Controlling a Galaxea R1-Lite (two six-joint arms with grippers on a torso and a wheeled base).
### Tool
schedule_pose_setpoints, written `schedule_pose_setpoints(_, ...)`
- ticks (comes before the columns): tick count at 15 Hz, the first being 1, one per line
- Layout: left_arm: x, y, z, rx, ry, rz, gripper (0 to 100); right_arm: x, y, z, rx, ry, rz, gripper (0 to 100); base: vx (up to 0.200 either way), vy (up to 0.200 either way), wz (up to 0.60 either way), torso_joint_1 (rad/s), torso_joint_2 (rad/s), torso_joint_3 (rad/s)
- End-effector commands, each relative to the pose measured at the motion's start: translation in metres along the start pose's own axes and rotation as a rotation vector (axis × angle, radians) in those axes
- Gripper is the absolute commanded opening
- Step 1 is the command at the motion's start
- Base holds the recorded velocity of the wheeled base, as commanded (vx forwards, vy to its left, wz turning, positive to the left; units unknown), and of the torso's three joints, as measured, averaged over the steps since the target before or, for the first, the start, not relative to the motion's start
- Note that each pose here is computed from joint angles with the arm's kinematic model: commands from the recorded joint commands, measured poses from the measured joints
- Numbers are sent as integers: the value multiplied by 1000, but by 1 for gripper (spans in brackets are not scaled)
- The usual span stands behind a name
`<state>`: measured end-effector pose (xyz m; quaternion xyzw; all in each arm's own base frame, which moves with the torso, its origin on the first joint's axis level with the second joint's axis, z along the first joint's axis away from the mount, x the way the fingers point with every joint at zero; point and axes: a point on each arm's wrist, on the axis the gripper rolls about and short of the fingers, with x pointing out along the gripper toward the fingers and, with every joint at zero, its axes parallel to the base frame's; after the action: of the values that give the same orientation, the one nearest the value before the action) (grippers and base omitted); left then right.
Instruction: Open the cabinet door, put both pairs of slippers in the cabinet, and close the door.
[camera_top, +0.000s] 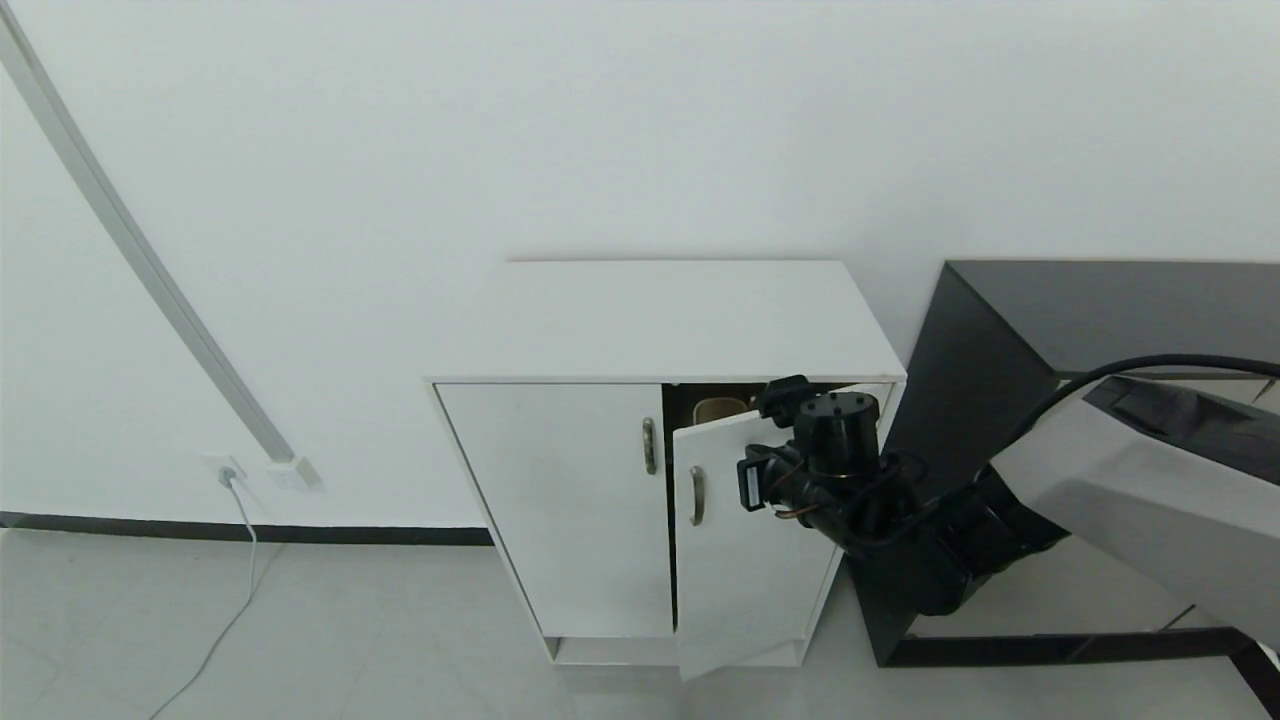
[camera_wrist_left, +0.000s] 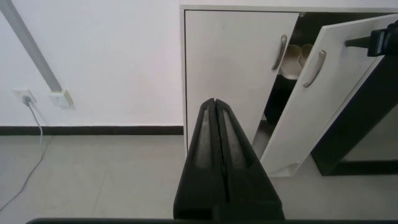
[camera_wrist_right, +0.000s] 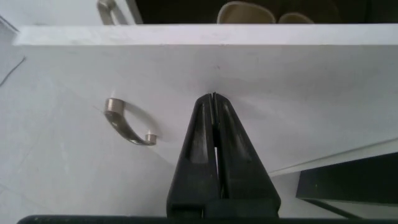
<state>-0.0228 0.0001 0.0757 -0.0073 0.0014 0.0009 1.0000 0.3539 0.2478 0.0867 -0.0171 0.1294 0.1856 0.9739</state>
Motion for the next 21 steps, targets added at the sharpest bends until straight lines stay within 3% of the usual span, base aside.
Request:
schedule_pose_setpoints(1,0,0,0,-1,0,1,0,9,-4,-3,4,-1,-12,0,0,0,0,0,0,0)
schedule_pose_setpoints(21,0,0,0,1,2,0,0,42,-25,-3,26,-35,-69,0,0,0,0,0,0,0)
